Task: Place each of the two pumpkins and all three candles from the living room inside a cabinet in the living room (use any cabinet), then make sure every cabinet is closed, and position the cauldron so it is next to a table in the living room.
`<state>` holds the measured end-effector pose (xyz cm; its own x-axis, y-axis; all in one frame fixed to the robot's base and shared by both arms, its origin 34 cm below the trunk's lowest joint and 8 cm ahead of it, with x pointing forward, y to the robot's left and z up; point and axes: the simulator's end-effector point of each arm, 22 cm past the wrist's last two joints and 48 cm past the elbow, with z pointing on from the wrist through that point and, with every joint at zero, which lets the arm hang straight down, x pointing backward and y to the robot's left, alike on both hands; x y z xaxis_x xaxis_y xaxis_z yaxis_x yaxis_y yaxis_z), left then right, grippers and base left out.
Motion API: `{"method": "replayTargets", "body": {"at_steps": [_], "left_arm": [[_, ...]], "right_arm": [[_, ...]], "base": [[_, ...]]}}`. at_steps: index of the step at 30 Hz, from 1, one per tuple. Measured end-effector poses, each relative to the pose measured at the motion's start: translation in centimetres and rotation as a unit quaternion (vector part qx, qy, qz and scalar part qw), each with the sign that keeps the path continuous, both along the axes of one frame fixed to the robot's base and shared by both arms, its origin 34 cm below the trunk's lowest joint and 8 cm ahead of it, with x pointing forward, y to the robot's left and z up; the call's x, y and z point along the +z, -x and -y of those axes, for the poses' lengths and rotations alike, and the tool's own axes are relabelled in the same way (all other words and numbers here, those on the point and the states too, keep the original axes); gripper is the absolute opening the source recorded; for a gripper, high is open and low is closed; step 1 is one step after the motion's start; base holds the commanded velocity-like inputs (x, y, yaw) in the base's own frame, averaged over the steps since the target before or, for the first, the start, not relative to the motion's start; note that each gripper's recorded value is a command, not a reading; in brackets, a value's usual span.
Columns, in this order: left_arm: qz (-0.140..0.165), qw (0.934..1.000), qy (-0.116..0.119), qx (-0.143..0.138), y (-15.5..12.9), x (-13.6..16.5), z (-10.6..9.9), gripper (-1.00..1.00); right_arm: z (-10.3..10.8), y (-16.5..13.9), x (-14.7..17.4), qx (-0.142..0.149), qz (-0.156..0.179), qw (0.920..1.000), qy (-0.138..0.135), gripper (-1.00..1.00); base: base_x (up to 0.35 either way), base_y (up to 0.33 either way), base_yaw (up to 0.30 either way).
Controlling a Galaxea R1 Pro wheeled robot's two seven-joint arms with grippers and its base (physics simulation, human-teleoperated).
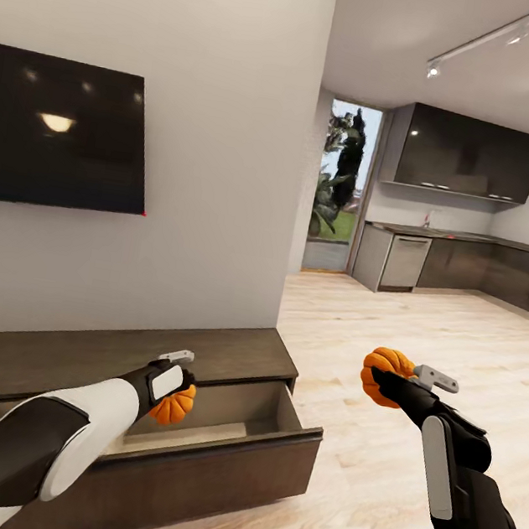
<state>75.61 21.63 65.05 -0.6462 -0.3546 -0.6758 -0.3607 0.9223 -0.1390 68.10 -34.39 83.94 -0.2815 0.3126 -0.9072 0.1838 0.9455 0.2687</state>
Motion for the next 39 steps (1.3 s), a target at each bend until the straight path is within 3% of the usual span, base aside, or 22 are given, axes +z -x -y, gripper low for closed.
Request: {"method": "replayTargets", "body": {"at_steps": [39], "left_arm": [[-0.026,0.9997,0.001,-0.001,0.2,-3.0,0.0,-1.0]], "right_arm": [[-0.2,-0.8,-2.6,0.001,-0.023,0.9997,-0.001,-1.0]], "base": [[0.014,0.0,0.0]]}}
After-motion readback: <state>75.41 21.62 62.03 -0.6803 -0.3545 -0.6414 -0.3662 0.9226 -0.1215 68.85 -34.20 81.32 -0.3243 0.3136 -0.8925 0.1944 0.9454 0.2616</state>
